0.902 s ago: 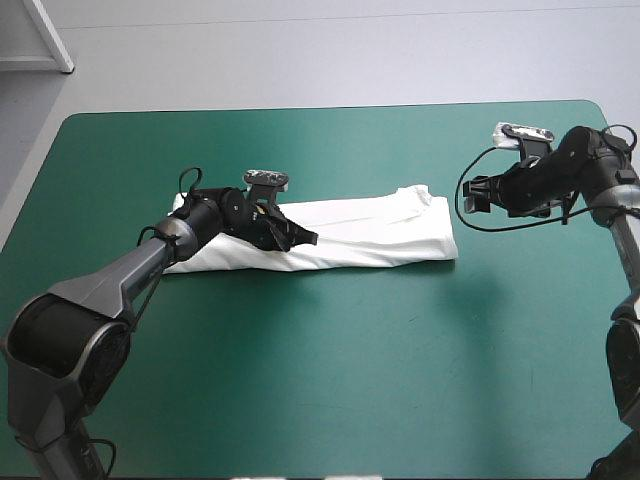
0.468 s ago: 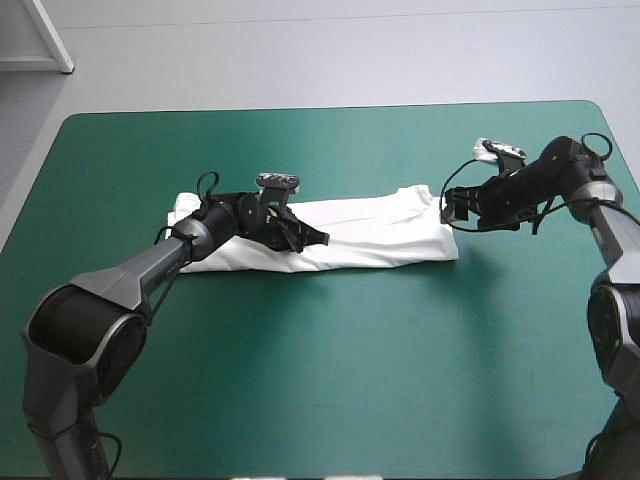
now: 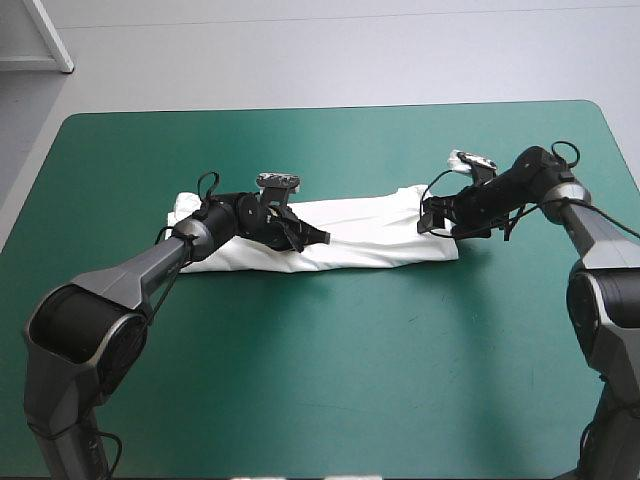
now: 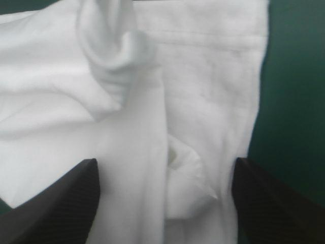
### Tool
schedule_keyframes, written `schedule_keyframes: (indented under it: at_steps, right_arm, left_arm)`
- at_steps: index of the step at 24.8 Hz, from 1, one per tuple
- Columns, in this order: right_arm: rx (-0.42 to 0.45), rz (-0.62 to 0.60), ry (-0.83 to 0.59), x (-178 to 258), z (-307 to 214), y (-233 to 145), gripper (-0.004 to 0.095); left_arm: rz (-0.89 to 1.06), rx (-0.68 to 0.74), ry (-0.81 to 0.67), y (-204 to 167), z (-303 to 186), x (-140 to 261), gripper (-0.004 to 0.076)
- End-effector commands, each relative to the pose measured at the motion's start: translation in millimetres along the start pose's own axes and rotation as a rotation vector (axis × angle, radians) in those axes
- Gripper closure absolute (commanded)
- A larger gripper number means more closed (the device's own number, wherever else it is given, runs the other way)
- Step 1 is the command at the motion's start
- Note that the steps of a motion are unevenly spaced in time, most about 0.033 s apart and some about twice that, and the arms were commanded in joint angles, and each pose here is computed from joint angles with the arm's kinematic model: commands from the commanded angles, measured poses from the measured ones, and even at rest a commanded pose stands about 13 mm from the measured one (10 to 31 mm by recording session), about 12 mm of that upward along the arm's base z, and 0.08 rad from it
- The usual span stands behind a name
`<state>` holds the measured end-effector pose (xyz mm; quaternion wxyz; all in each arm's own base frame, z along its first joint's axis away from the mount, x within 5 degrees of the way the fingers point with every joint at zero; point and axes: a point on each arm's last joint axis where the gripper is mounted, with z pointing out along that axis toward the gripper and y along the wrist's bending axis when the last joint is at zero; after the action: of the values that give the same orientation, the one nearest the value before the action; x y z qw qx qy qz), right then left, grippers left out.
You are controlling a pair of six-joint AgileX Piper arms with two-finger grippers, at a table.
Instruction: Fold the cloth
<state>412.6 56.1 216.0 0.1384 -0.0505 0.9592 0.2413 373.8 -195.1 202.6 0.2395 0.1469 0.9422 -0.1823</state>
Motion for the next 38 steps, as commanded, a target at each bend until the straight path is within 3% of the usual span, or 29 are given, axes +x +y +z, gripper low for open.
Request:
schedule_keyframes:
  at_steps: [1,5,6,7,8,14,19,26,34,38]
  right_arm:
    - [-0.034,-0.052,-0.031,-3.6,-6.4,27.0,0.0320]
    - [0.002,-0.069,-0.047,-4.9,2.1,33.6,0.0589]
    - [0.018,-0.073,-0.072,-7.1,2.7,33.7,0.0783]
    - [0.020,-0.072,-0.085,-8.3,2.6,33.6,0.0879]
    - [0.027,-0.070,-0.118,-11.2,-0.4,33.5,0.0915]
    - [-0.018,-0.101,-0.217,-21.0,-41.0,58.1,0.0917]
    - [-0.148,-0.126,-0.326,-23.5,-98.5,102.7,0.0916]
    - [-0.234,-0.212,-0.323,-14.3,-102.9,164.1,0.0916]
    - [-0.209,-0.251,-0.340,-9.5,-94.6,185.2,0.0916]
    - [-0.194,-0.257,-0.341,-9.9,-94.6,183.4,0.0916]
  left_arm:
    - [-0.009,0.024,0.015,-8.2,-5.5,0.2,0.0734]
    - [-0.009,0.026,0.028,-8.4,-5.6,1.5,0.0734]
    - [-0.009,0.027,0.032,-8.5,-5.6,1.9,0.0734]
    - [-0.009,0.027,0.032,-8.5,-5.6,1.9,0.0734]
    - [-0.009,0.027,0.032,-8.5,-5.6,1.9,0.0734]
    - [-0.006,0.026,0.041,-8.4,-5.6,2.6,0.0734]
    - [-0.009,0.031,0.062,-8.9,-5.7,4.5,0.0734]
    - [-0.005,0.034,0.086,-9.1,-5.9,6.7,0.0734]
    - [-0.002,0.036,0.076,-9.5,-11.7,3.8,0.0734]
    - [0.038,0.054,-0.033,-22.2,-55.3,-14.7,0.0734]
